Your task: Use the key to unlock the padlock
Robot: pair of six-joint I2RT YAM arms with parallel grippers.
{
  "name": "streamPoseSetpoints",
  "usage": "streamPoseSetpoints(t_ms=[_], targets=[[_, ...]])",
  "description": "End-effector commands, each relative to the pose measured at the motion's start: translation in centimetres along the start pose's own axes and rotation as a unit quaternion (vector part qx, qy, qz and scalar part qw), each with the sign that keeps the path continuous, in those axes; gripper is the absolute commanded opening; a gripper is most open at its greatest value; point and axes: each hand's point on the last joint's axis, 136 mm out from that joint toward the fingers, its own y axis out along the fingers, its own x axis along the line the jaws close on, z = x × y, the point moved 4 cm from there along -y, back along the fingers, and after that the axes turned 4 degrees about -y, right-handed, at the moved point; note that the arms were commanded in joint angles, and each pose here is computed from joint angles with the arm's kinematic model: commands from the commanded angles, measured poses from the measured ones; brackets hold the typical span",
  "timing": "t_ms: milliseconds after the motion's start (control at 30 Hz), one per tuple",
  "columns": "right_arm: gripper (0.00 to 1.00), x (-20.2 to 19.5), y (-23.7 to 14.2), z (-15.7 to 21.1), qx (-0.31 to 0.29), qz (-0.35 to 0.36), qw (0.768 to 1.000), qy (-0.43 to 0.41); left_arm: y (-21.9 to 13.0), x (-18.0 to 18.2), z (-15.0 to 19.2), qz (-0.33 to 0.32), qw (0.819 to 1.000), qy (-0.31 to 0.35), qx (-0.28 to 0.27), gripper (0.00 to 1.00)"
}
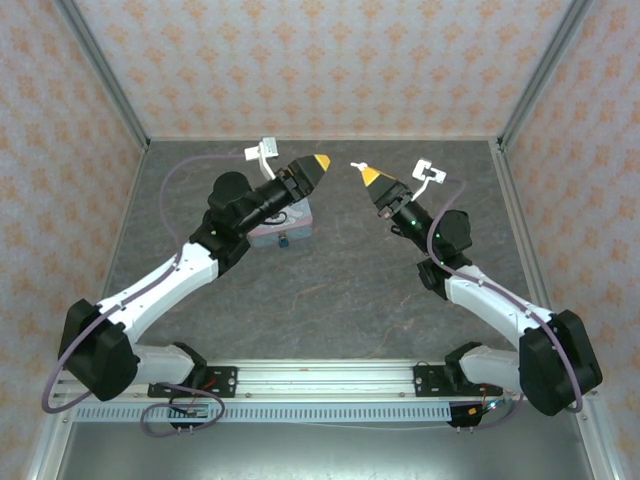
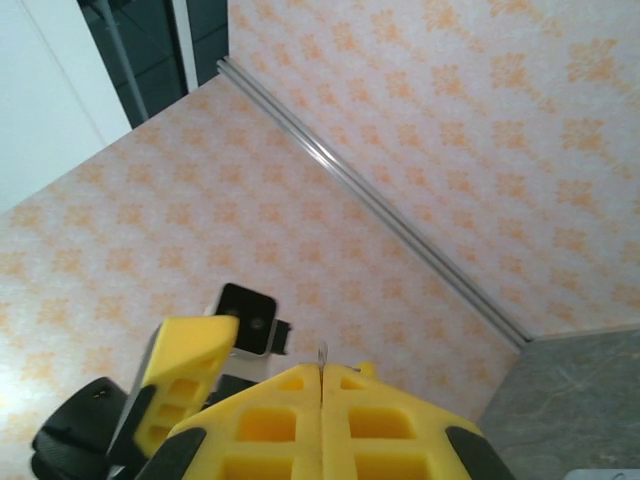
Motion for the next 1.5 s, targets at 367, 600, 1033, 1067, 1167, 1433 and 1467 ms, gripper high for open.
streamPoseSetpoints(t_ms=[367, 600, 1033, 1067, 1167, 1433, 1467], targets=[[0.0, 2.0, 1.2, 0.2, -0.017, -0.039, 0.998, 0.041, 2.1, -3.9, 0.9, 0.079, 0.996, -0.036, 0.027, 0.6], [0.0, 1.7, 1.4, 0.6, -0.013, -0.037, 0.998, 0.052, 2.7, -3.3, 1.1, 0.07, 0.996, -0.04, 0.032, 0.54], [0.0, 1.2, 1.6, 1.1, -0.003, -0.031, 0.997, 0.068, 3.2, -2.6, 1.3, 0.062, 0.997, -0.042, 0.036, 0.23], [0.0, 1.3, 1.6, 1.2, -0.002, -0.032, 0.997, 0.069, 3.2, -2.6, 1.4, 0.061, 0.997, -0.041, 0.037, 0.21], [0.0, 1.1, 1.5, 1.4, 0.001, -0.031, 0.997, 0.07, 3.1, -2.5, 1.4, 0.059, 0.997, -0.039, 0.036, 0.14], [0.14, 0.6, 0.5, 2.1, 0.019, -0.001, 0.999, 0.048, 2.6, -1.8, 1.6, 0.02, 0.999, 0.009, 0.039, 0.0], [0.22, 0.0, 0.3, 2.6, 0.033, 0.017, 0.998, 0.043, 2.3, -1.7, 1.5, 0.008, 0.999, 0.031, 0.04, 0.0]])
